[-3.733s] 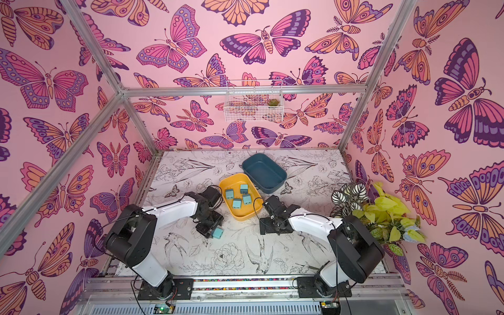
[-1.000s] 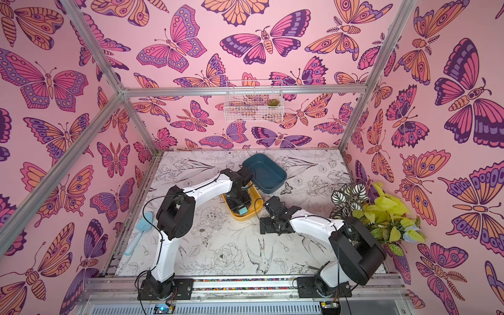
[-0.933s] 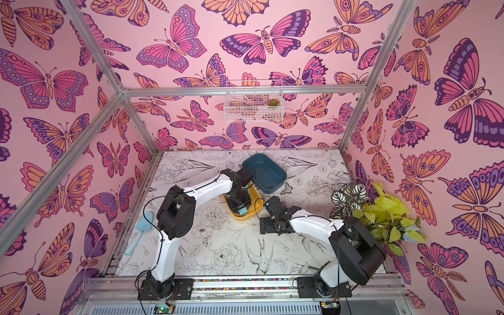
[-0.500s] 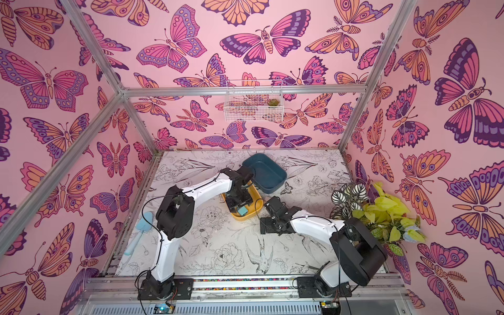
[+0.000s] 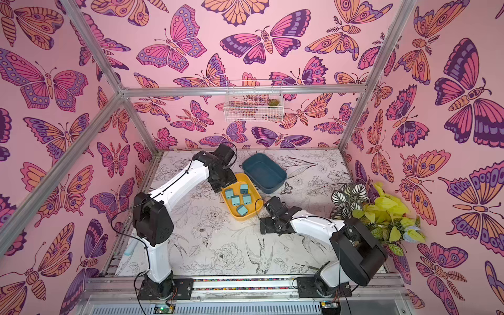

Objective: Place the plugs by color into the storage box
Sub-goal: Place the plug in the storage box, then move the storage box to the center of the board.

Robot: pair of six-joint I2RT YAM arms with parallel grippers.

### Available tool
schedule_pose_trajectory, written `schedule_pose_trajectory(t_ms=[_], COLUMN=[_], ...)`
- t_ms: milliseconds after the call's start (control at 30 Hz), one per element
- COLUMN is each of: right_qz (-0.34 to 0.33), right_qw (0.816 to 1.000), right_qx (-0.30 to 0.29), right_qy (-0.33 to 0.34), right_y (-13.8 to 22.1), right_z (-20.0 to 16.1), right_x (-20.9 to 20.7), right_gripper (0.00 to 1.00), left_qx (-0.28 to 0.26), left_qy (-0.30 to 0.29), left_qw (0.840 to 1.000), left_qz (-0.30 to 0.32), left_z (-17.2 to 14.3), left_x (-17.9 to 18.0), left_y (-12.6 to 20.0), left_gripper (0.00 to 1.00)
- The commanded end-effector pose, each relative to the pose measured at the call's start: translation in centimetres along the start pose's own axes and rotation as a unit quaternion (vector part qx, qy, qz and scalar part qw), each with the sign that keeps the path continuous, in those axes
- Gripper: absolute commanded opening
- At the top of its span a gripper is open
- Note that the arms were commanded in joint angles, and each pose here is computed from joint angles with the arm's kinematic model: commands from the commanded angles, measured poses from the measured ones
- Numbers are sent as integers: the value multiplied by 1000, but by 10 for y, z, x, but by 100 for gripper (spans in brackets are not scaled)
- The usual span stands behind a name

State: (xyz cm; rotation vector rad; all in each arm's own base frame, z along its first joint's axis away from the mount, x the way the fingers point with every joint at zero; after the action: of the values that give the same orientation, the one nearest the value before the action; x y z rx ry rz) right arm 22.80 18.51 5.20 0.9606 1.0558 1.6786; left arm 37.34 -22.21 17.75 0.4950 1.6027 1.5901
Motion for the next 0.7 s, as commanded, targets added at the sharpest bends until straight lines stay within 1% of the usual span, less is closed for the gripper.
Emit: schedule_pose_trajectory(t_ms=[0,167,333,500,567,667], right_qz=[-14,-17,-15,-16,-17,-19], right_qw=[998,998,998,998,998,998], right_qx=[58,59,61,61,63,64], right_qy=[6,7,6,5,4,2], right_y=[-8,-8,-10,-10,-10,-10], right_z=[-28,-29,-28,-28,-30,-30], right_x=[-8,-9,-8,-8,-9,-9], right_gripper=[98,98,98,98,98,98], left_qx=[23,35,53,67,76,86], left_qy=[7,13,21,35,41,55], left_qw=[998,996,993,991,989,986], left_qz=[56,82,104,113,119,131], left_z=[-12,-17,-26,-32,-35,-37], left_x=[22,36,49,61,64,71], left_y=[-20,-34,-51,-72,-84,-99], left_gripper=[64,62,62,61,59,54])
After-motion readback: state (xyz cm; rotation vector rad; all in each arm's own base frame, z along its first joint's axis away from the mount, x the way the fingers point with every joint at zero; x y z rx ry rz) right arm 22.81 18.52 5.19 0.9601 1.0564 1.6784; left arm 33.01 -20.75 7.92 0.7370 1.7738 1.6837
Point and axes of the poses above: each gripper's point midway between its finger pads, its own y axis back along the fingers, its own x axis along the line the jaws close on, z = x × y, the point moved 3 cm from there along y, back along the fingers, and after that the axes turned 12 degrees about y, right-handed, at the moved point
